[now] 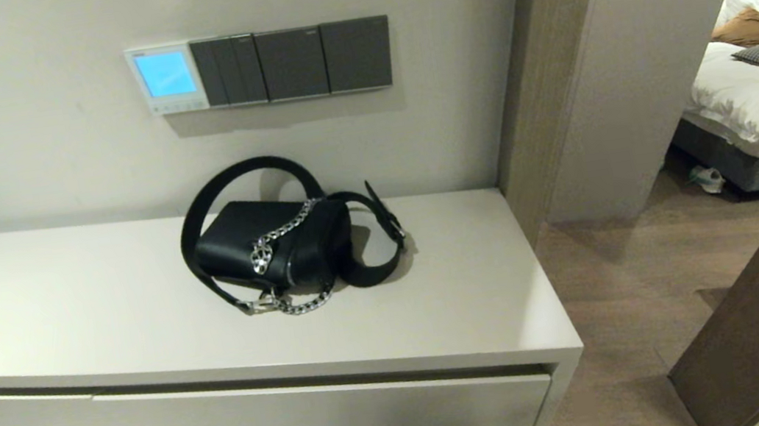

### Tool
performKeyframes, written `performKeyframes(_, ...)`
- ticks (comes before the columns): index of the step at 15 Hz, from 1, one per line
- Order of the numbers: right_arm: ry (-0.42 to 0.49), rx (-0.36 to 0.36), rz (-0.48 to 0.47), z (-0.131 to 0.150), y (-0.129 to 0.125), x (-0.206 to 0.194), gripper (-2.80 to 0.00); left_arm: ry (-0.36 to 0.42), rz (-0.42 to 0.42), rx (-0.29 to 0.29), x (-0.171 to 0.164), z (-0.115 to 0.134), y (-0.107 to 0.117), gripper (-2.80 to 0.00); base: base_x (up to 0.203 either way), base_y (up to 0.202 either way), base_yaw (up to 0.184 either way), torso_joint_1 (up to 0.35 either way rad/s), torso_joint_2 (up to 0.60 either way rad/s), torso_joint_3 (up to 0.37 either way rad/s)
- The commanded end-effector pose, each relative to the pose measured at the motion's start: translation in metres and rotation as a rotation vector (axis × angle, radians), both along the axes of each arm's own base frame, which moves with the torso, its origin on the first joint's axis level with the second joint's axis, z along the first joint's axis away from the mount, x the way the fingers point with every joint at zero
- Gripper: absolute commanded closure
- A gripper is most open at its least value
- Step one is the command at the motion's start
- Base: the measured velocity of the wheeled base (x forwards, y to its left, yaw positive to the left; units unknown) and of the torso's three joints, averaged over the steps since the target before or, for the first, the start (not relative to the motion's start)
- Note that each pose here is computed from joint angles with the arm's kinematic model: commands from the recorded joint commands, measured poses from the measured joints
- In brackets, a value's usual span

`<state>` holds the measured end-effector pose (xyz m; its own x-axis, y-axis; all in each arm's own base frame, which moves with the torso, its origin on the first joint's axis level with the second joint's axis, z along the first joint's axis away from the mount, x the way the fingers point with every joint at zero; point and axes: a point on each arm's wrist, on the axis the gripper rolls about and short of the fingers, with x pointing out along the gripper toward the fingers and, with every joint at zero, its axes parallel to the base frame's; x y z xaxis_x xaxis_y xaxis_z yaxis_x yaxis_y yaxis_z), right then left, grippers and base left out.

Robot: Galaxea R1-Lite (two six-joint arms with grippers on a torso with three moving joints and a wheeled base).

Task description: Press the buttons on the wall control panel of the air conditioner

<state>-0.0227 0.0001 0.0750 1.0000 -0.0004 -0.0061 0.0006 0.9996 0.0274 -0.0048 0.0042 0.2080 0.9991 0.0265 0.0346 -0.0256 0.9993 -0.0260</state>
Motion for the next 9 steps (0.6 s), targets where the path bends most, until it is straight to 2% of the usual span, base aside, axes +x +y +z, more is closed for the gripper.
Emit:
performKeyframes(1, 0.002, 0.000, 0.000, 0.000, 0.000, 0.000, 0.00, 0.054, 0.070, 0.014, -0.014, -0.035, 0.003, 0.00, 0.000, 0.000, 0.000, 0.000, 0.00, 0.000)
performKeyframes(2, 0.002, 0.000, 0.000, 0.000, 0.000, 0.000, 0.00, 0.106, 0.088, 0.026, -0.010, -0.047, 0.003, 0.00, 0.000, 0.000, 0.000, 0.000, 0.00, 0.000)
performKeyframes(5, 0.003, 0.000, 0.000, -0.001, 0.000, 0.000, 0.00, 0.197, 0.152, 0.022, 0.003, -0.056, 0.001, 0.00, 0.000, 0.000, 0.000, 0.000, 0.00, 0.000)
performKeyframes(7, 0.002, 0.000, 0.000, 0.000, 0.000, 0.000, 0.00, 0.211, 0.213, 0.015, 0.005, -0.063, 0.001, 0.00, 0.000, 0.000, 0.000, 0.000, 0.00, 0.000)
performKeyframes(9, 0.003, 0.000, 0.000, -0.001, 0.000, 0.000, 0.00, 0.221, 0.198, 0.018, 0.001, -0.078, 0.000, 0.00, 0.000, 0.000, 0.000, 0.000, 0.00, 0.000)
